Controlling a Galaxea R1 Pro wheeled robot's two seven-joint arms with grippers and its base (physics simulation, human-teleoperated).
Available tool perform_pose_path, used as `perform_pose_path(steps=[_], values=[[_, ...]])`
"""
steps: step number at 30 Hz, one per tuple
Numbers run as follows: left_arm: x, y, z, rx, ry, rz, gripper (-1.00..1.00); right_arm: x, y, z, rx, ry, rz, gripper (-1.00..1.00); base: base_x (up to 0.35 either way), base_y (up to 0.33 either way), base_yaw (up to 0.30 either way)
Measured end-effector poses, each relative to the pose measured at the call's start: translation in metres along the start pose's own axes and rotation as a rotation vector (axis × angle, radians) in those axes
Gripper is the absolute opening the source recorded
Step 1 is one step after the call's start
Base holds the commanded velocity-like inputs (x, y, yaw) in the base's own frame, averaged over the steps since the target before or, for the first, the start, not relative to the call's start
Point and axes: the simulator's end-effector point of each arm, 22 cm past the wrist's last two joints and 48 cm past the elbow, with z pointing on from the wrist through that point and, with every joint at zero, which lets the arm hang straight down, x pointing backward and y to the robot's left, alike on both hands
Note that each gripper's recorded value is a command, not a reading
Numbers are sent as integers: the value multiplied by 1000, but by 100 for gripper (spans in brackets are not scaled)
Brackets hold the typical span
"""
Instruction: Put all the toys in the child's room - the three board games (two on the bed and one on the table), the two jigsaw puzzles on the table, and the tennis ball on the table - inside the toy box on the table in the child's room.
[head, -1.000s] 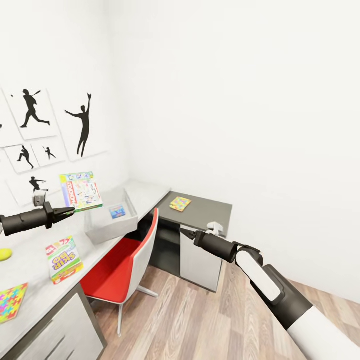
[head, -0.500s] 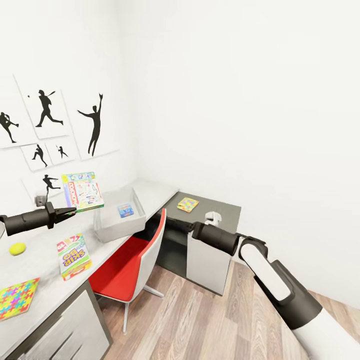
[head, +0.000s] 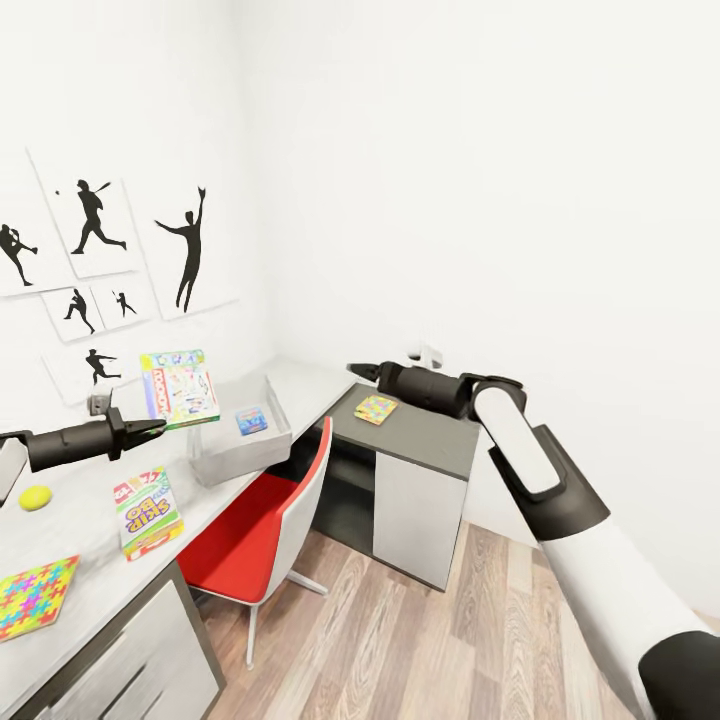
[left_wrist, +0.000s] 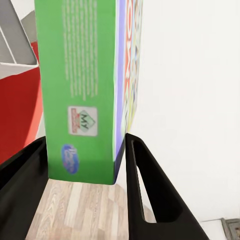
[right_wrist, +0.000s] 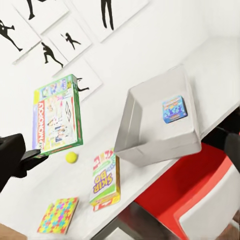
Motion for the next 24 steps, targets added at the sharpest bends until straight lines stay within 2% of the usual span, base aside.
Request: perform_pose_path(steps=[3, 8, 12, 14, 24], values=[[1, 0, 0, -2, 2, 1, -100, 1, 3, 4, 5, 14, 3, 100, 46, 0, 0], [3, 5, 1, -21, 11, 1, -100, 3, 8, 8, 1, 21, 5, 100, 248, 0, 0], [5, 24, 0, -108, 16, 2, -100, 1, 11, 8, -3, 15, 4, 100, 303, 0, 0], [5, 29, 0, -131, 15, 1, -100, 0, 11, 8, -2, 11, 3, 100, 149, 0, 0], [9, 33, 4, -141, 23, -15, -100, 2, 13, 9, -6, 16, 1, 100, 22, 0, 0]])
